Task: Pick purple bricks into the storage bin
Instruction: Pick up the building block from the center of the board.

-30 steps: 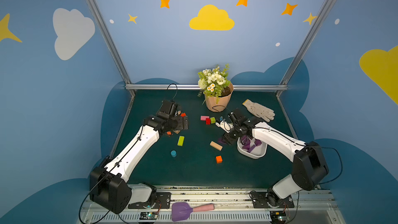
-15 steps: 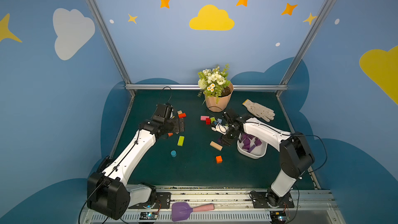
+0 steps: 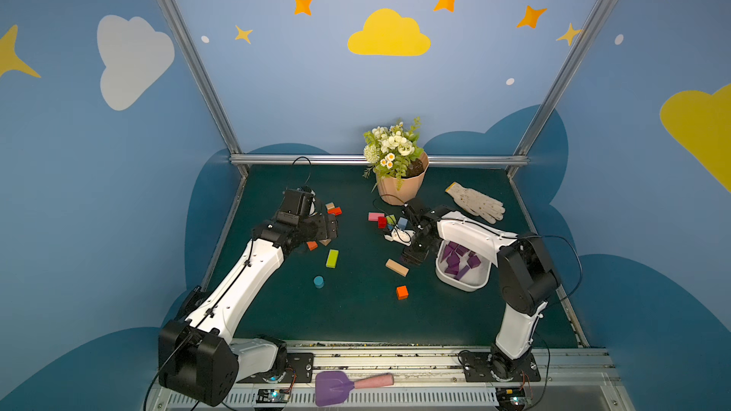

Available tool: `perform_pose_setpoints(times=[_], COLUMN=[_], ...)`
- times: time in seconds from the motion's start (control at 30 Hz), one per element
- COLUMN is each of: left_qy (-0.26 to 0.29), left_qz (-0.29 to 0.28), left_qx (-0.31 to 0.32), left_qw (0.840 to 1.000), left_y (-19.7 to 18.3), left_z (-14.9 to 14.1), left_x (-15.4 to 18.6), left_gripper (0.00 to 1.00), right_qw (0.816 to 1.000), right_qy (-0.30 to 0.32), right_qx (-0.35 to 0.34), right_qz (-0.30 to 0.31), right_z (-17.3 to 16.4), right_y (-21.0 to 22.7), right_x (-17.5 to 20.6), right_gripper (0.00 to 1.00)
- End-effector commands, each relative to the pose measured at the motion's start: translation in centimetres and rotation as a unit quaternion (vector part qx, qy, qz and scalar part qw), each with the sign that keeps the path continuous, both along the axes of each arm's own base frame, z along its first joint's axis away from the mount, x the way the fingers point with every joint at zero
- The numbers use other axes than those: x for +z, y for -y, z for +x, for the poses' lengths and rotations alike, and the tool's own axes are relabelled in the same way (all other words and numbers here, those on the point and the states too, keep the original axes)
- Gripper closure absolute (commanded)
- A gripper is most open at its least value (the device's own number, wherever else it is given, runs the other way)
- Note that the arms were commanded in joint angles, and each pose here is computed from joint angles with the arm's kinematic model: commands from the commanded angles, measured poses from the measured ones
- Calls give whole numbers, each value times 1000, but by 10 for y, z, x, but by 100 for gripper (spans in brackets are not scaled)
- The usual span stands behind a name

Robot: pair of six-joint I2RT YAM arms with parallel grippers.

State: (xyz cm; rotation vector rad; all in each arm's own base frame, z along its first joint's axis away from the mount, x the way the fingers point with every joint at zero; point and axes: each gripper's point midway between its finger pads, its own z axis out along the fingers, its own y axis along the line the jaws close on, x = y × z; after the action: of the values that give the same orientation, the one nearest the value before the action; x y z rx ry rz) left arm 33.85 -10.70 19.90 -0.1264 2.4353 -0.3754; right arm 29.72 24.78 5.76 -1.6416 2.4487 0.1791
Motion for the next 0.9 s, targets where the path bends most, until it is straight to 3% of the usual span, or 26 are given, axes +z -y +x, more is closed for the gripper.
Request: perform_pose_setpoints(times=[0.0, 0.63, 0.87], left_qy=[-2, -4, -4], left_qz=[-4, -8, -9], left_qx=[3, 4, 4], left_qw=[1000, 1000, 1000], left_y=[-1, -2, -2], left_z=[-1, -1, -1], left_x=[-2, -4, -4], left_gripper=[0, 1, 1], right_qw=[1000, 999, 999], right_qy=[-7, -32, -33], right_qx=[13, 14, 9], right_qz=[-9, -20, -20], right_z=[-1, 1, 5], right_y=[0, -2, -4], right_x=[-2, -27, -31], right_gripper=[43, 47, 58])
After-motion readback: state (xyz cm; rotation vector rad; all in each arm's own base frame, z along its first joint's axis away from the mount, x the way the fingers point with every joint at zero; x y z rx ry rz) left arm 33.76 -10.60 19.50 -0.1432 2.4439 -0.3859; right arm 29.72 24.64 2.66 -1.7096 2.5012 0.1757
